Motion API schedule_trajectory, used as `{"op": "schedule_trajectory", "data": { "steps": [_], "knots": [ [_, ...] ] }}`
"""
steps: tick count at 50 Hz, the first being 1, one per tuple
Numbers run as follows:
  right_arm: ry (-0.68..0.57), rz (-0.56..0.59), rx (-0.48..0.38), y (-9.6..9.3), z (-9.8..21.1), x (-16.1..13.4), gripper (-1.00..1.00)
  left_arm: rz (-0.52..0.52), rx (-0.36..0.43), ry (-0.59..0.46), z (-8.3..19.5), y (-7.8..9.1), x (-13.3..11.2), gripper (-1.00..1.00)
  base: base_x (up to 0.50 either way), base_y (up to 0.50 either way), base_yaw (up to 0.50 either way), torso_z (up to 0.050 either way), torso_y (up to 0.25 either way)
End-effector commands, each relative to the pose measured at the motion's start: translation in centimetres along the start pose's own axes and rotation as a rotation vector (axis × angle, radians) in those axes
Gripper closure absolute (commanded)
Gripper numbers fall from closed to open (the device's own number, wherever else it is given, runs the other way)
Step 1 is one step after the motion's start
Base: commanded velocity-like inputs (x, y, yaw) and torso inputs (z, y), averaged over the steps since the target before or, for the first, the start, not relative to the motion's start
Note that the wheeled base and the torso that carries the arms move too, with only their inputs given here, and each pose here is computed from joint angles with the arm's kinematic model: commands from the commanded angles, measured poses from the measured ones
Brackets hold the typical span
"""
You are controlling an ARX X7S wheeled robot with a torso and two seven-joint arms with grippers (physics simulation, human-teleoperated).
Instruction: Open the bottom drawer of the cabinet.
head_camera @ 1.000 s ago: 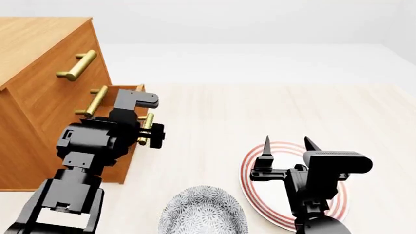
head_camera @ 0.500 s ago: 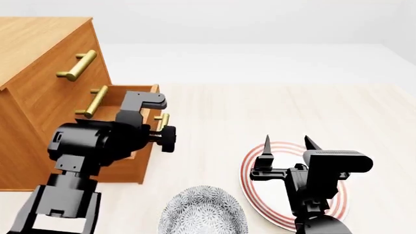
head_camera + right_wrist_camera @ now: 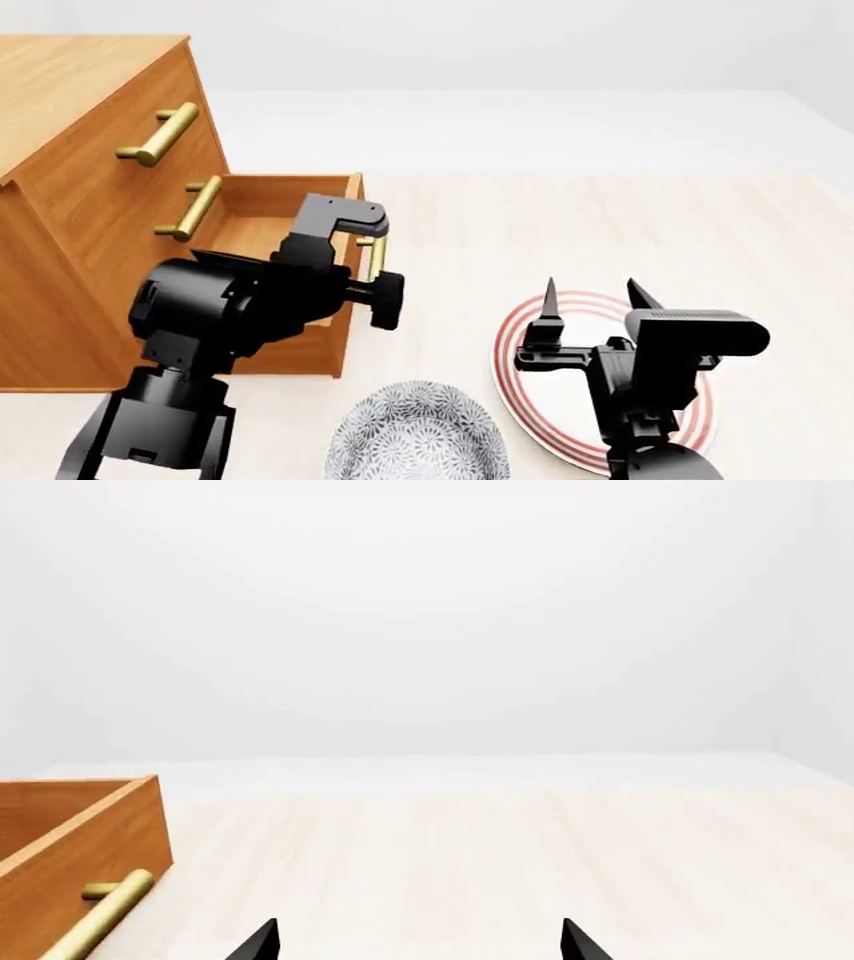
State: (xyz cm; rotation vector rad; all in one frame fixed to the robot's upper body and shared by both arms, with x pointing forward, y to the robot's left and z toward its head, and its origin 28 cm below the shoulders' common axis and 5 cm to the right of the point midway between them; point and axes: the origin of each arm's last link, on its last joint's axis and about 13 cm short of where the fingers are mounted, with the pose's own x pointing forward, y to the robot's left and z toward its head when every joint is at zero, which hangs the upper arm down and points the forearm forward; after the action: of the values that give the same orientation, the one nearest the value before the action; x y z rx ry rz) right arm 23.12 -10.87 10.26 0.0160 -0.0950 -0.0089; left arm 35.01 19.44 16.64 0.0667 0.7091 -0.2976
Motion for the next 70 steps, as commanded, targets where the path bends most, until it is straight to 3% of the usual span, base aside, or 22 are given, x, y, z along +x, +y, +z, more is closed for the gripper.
{"op": "schedule_trajectory", "data": {
  "steps": [1,12,15,17,23,24,28,30,32,37,43,57,70],
  "knots": [
    [0.001,0.0,0.001,0.0,0.0,0.0,-1.0,-0.174,0.002,-0.019,0.2,-2.0,-0.1,-1.0,0.0,0.0,0.0,0.0,0.0],
    [-0.005,0.002,-0.003,0.0,0.3,0.0,-1.0,-0.195,0.008,-0.103,0.7,-2.2,-1.6,-1.0,0.0,0.0,0.0,0.001,0.002],
    [-0.01,0.002,-0.003,0.0,0.5,0.0,-1.0,-0.152,-0.002,-0.226,1.3,-2.1,-2.6,-1.0,0.0,0.0,0.0,0.0,0.004],
    [-0.014,0.003,-0.006,0.0,0.7,0.0,-1.0,-0.089,0.015,-0.361,1.8,-2.1,-3.5,-1.0,0.0,0.0,0.0,0.0,0.0],
    [-0.048,0.007,-0.021,0.0,1.9,0.0,-1.0,-0.049,0.025,-0.531,2.2,-2.4,-7.4,-1.0,0.0,0.0,0.0,0.0,0.0],
    [-0.082,0.01,-0.042,0.1,2.6,0.0,-1.0,-0.012,0.017,-0.608,2.0,-2.6,-9.0,-1.0,0.0,0.0,0.0,0.0,0.0],
    [-0.146,0.026,-0.068,0.4,4.1,0.0,-1.0,-0.001,0.039,-0.713,0.5,-3.5,-10.9,-1.0,0.0,0.0,0.0,0.0,0.0],
    [-0.174,0.043,-0.071,0.5,4.9,0.0,-1.0,-0.017,0.057,-0.747,-0.4,-4.0,-11.5,-1.0,0.0,0.0,0.0,0.0,0.0],
    [-0.2,0.053,-0.087,0.7,6.0,0.1,-1.0,0.042,0.087,-0.814,-1.2,-4.3,-11.7,-1.0,0.0,0.0,0.0,0.0,0.0],
    [-0.306,0.065,-0.133,1.1,9.1,0.4,-1.0,0.061,0.076,-0.848,-2.1,-4.5,-12.0,-1.0,0.0,0.0,0.0,0.0,0.0],
    [-0.39,0.075,-0.166,1.5,11.6,0.8,-1.0,0.127,0.126,-0.987,-2.6,-4.8,-12.4,-1.0,0.0,0.0,0.0,0.0,0.0],
    [-0.493,0.093,-0.191,1.8,13.2,0.2,-1.0,0.165,0.163,-1.151,-2.7,-5.4,-13.7,-1.0,0.0,0.0,0.0,0.0,0.0],
    [-0.594,0.111,-0.203,2.0,14.9,-0.8,-1.0,0.175,0.176,-1.191,-2.0,-5.7,-15.0,-1.0,0.0,0.0,0.0,0.0,0.0]
  ]
}}
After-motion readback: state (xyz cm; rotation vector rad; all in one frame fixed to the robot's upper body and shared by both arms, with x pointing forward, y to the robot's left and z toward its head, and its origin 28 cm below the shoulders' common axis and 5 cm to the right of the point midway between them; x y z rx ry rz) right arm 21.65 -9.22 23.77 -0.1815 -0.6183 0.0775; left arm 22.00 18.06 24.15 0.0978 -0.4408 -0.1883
